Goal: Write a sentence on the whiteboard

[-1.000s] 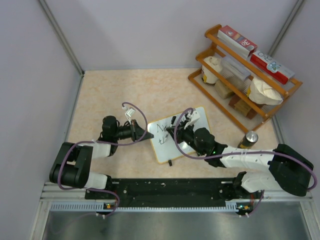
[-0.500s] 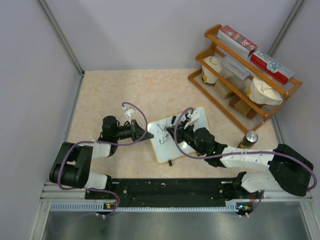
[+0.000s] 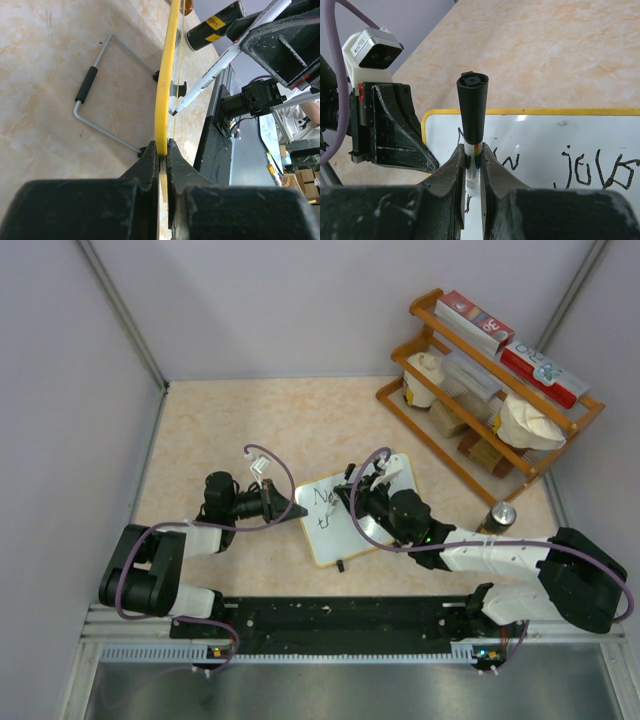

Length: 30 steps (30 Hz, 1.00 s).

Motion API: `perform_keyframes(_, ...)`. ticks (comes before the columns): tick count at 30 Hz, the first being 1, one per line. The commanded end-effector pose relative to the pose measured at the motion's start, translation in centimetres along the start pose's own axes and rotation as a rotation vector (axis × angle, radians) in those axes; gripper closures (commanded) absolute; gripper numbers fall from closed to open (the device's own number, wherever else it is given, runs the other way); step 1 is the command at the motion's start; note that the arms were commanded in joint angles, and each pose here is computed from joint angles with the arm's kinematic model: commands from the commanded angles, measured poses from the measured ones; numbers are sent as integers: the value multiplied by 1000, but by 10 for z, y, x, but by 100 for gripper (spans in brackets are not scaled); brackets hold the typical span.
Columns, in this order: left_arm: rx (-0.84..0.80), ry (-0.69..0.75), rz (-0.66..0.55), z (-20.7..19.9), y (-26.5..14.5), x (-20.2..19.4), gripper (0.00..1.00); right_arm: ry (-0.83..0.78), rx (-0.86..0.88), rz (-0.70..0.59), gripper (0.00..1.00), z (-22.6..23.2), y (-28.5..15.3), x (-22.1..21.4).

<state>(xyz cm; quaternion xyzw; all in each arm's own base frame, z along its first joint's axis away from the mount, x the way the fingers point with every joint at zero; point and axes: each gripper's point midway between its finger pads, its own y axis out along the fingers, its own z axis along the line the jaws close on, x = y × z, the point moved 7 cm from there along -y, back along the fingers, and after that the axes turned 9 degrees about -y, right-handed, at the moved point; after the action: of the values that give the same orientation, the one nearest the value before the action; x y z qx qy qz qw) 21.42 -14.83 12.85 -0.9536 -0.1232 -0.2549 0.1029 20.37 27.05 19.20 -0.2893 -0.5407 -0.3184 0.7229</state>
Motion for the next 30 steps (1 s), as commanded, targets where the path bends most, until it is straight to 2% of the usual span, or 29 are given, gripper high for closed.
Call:
perform_keyframes(1, -56, 59, 44, -4, 1, -4, 100, 3, -19, -71, 100, -1, 8, 23)
perform_keyframes(30, -53, 56, 43, -4, 1, -4, 100, 20, -5, 22, 100, -13, -11, -15)
